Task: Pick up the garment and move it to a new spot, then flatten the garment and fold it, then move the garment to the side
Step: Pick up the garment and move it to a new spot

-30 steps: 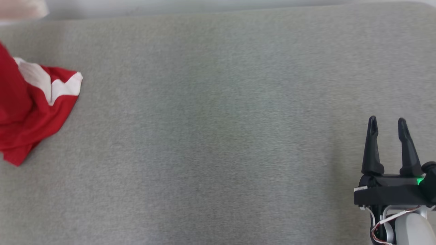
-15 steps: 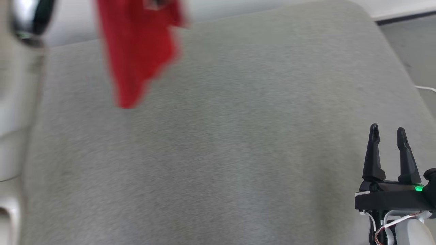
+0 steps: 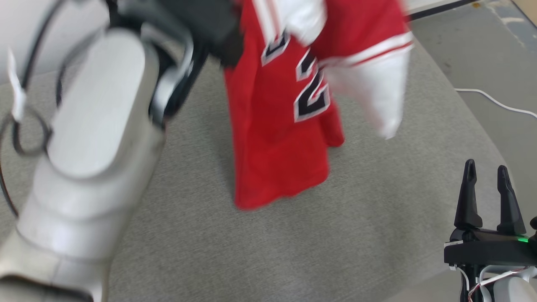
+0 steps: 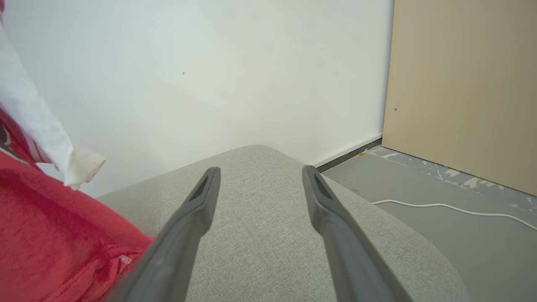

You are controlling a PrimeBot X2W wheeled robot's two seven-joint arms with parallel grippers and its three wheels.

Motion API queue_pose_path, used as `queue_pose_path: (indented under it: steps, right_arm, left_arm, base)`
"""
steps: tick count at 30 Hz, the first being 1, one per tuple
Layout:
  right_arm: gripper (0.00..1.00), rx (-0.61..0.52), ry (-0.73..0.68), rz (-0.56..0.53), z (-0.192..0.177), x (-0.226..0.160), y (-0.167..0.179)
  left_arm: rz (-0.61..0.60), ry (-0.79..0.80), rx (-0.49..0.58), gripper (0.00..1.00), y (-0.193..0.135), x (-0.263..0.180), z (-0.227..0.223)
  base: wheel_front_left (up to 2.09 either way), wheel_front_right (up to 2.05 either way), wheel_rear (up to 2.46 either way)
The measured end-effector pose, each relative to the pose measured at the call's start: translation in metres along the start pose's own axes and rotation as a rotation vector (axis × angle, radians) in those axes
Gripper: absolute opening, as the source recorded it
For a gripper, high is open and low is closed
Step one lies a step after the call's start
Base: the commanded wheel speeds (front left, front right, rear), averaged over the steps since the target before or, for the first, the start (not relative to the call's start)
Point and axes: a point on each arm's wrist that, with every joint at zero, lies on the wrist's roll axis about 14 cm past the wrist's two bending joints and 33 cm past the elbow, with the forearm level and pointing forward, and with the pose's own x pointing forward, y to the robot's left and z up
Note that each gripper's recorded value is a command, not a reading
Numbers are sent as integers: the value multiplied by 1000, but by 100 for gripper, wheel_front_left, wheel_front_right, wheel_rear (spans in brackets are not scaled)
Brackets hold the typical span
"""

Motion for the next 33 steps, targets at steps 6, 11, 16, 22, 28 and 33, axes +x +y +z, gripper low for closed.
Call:
queue_pose_path:
  steps: [6,11,16,22,28,33]
  right_arm:
    - [100,0,11,50,-7,7,18]
    - [100,-5,17,119,-13,15,43]
    - [100,4,31,188,-20,20,68]
    - [100,12,38,244,-23,19,88]
    - [100,13,43,276,-24,12,97]
    - [100,10,38,314,-22,8,109]
  left_arm:
    - [231,172,-65,0,53,-81,-73]
    - [434,284,-74,0,92,-171,-108]
    - [606,370,-101,0,103,-255,-127]
    - [742,448,-136,0,92,-327,-141]
    - [754,468,-138,100,76,-348,-142]
    - [781,373,-70,100,86,-341,-110]
  base:
    - [0,0,0]
    - [0,0,0]
    - [0,0,0]
    - [0,0,0]
    - [0,0,0]
    - [0,0,0]
